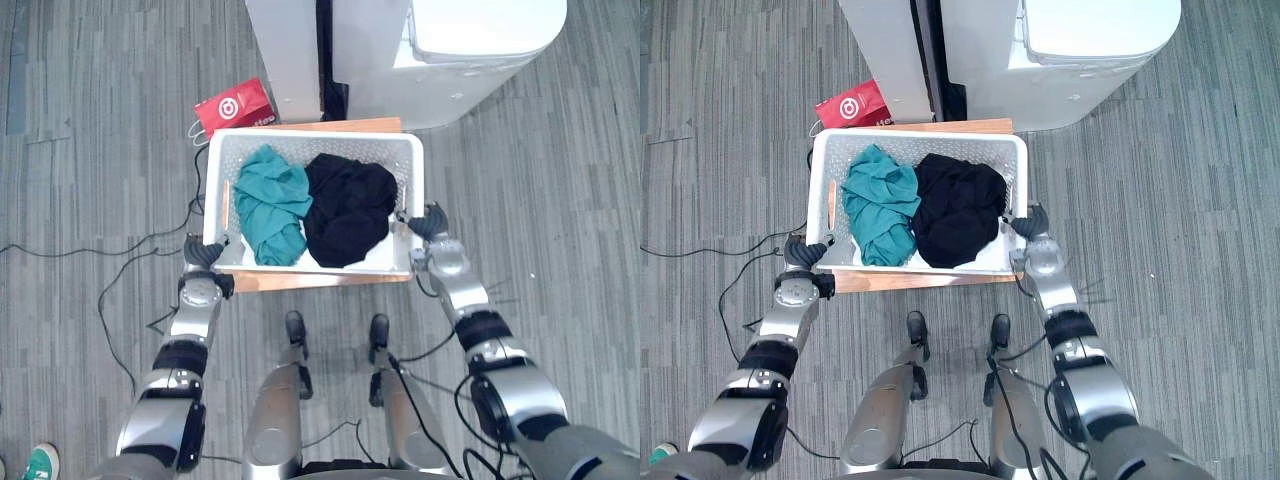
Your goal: Pick up the laundry basket with both hands and put the clothes into the washing machine.
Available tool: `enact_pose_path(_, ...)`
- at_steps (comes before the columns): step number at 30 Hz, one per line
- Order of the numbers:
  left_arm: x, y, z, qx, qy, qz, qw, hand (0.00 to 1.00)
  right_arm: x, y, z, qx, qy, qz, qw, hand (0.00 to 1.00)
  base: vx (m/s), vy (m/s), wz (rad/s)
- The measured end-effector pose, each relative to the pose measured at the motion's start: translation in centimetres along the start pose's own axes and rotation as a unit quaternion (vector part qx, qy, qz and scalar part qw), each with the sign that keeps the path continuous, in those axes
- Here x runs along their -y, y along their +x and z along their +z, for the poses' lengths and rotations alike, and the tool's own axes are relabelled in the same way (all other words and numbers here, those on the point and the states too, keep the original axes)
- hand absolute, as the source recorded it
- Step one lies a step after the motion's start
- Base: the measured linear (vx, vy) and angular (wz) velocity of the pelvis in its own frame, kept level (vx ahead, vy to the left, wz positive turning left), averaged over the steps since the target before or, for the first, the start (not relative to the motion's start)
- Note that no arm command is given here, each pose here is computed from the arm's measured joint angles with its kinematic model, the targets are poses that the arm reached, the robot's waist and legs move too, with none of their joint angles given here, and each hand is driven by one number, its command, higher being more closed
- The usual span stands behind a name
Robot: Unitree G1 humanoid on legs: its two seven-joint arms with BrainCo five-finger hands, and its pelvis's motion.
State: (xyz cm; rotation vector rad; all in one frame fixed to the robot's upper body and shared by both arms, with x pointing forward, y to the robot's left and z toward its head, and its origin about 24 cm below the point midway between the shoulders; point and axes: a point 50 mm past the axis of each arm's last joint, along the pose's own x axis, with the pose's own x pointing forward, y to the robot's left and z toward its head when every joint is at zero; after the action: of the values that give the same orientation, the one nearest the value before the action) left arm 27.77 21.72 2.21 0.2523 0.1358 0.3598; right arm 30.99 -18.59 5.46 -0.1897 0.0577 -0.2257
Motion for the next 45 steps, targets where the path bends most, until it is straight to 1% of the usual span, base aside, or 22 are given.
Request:
enact_pose_path(3,0.4,-3.7,-2.4,-0.032,-0.017,-0.033,0.999,1.0,1.5,-3.7,-2.9,-0.031,-0.002,-0.017,0.999,1.0,0.06,-0.014,-0.05)
enact_pose_path(6,1.0,-6.2,-2.9,-0.041,-0.04,-0.058,0.997,1.0,3.0,-6.8,-4.5,-0.053,-0.018,-0.037,0.998,1.0,0.08,-0.005,-0.14)
enact_pose_path(9,1.0,-7.3,-2.5,-0.032,-0.053,-0.072,0.995,1.0,3.8,-8.8,-5.0,-0.063,-0.018,-0.052,0.997,1.0,0.05,0.013,-0.52)
enact_pose_path(12,0.9,-7.5,-2.4,-0.029,-0.053,-0.076,0.995,1.0,3.9,-9.7,-4.9,-0.061,-0.022,-0.055,0.996,1.0,-0.02,0.041,-0.99)
enact_pose_path(19,0.3,-7.6,-2.7,-0.034,-0.043,-0.073,0.996,1.0,3.2,-9.2,-5.5,-0.073,-0.03,-0.032,0.996,1.0,-0.03,0.018,-1.53)
enact_pose_path(23,0.0,-7.5,-3.3,-0.047,-0.038,-0.068,0.996,1.0,2.6,-9.0,-6.0,-0.084,-0.03,-0.02,0.996,1.0,0.17,-0.195,-1.71)
enact_pose_path(25,0.1,-7.9,-4.1,-0.068,-0.043,-0.067,0.994,1.0,2.7,-9.0,-6.0,-0.082,-0.043,-0.01,0.996,1.0,0.23,-0.261,-1.81)
enact_pose_path(30,1.1,-9.2,-5.1,-0.102,-0.08,-0.067,0.989,1.0,3.5,-8.5,-5.7,-0.072,-0.072,0.003,0.995,1.0,0.27,-0.035,-1.9)
enact_pose_path(35,0.5,-9.1,-5.2,-0.103,-0.083,-0.051,0.99,1.0,2.9,-8.0,-5.1,-0.059,-0.079,0.019,0.995,1.0,0.37,0.147,-1.5)
enact_pose_path(37,-0.1,-9.0,-5.0,-0.098,-0.08,-0.039,0.991,1.0,2.1,-8.1,-5.0,-0.056,-0.073,0.027,0.995,1.0,0.48,0.218,-0.81)
enact_pose_path(39,0.0,-8.6,-4.4,-0.085,-0.086,-0.037,0.992,1.0,2.0,-8.1,-5.0,-0.056,-0.065,0.02,0.996,1.0,0.4,0.18,-0.3)
enact_pose_path(45,-1.0,-9.3,-5.4,-0.106,-0.069,-0.028,0.991,1.0,0.8,-8.4,-6.4,-0.09,-0.053,0.036,0.994,1.0,0.41,0.088,-0.14)
